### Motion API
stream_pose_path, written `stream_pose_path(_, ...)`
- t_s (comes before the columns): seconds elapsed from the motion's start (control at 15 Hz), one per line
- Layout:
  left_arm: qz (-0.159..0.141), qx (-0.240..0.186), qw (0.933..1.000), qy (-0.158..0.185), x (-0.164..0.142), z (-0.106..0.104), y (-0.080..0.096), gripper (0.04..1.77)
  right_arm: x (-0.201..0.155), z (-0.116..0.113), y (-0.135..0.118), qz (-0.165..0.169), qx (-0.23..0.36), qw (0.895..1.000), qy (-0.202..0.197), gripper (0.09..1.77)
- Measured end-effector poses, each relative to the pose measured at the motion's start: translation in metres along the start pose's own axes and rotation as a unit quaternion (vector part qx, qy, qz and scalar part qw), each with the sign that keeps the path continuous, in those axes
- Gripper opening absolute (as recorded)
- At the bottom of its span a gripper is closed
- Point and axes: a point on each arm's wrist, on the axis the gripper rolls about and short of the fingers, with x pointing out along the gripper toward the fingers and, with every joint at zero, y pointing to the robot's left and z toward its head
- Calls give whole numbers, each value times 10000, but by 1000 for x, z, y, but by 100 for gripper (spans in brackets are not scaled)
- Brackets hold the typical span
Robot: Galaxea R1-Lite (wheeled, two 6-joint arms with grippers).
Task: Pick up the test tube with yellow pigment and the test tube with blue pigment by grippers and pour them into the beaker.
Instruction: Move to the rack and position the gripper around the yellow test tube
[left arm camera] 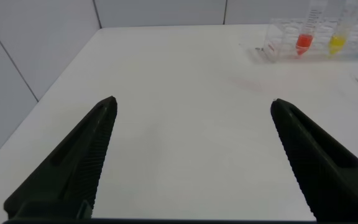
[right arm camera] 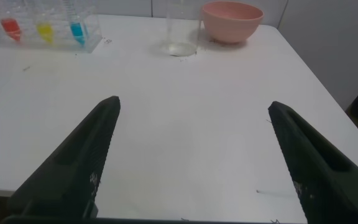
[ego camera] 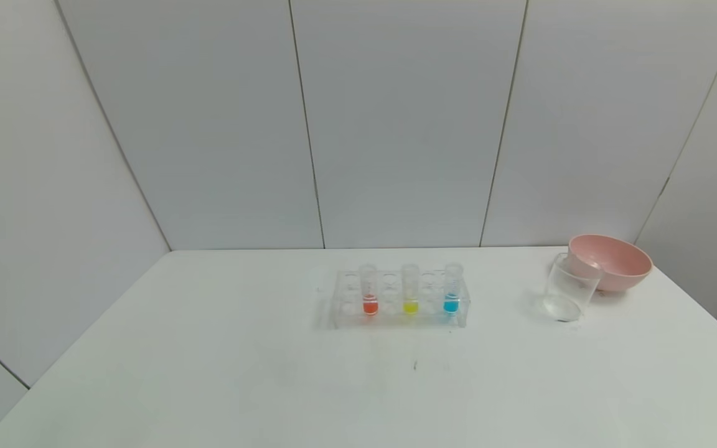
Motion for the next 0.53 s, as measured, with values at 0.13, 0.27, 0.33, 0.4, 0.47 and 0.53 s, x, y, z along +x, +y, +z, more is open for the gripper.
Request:
stream_pose_path(0.13,0,0,10000,0,0,0,0,176,0,0,0,-19,4,10000,3,171)
stream_pose_path(0.27,2,0,10000,0,0,0,0,176,0,0,0,-52,6,10000,3,171)
stream_pose_path(0.33,2,0,10000,0,0,0,0,176,0,0,0,-52,7,10000,1,171)
stream_pose_path(0.4,2,0,10000,0,0,0,0,176,0,0,0,-50,7,10000,1,171)
stream_pose_path(0.47,0,0,10000,0,0,0,0,176,0,0,0,-54,10,10000,1,171)
stream_pose_path(0.53,0,0,10000,0,0,0,0,176,0,0,0,-58,14,10000,1,171)
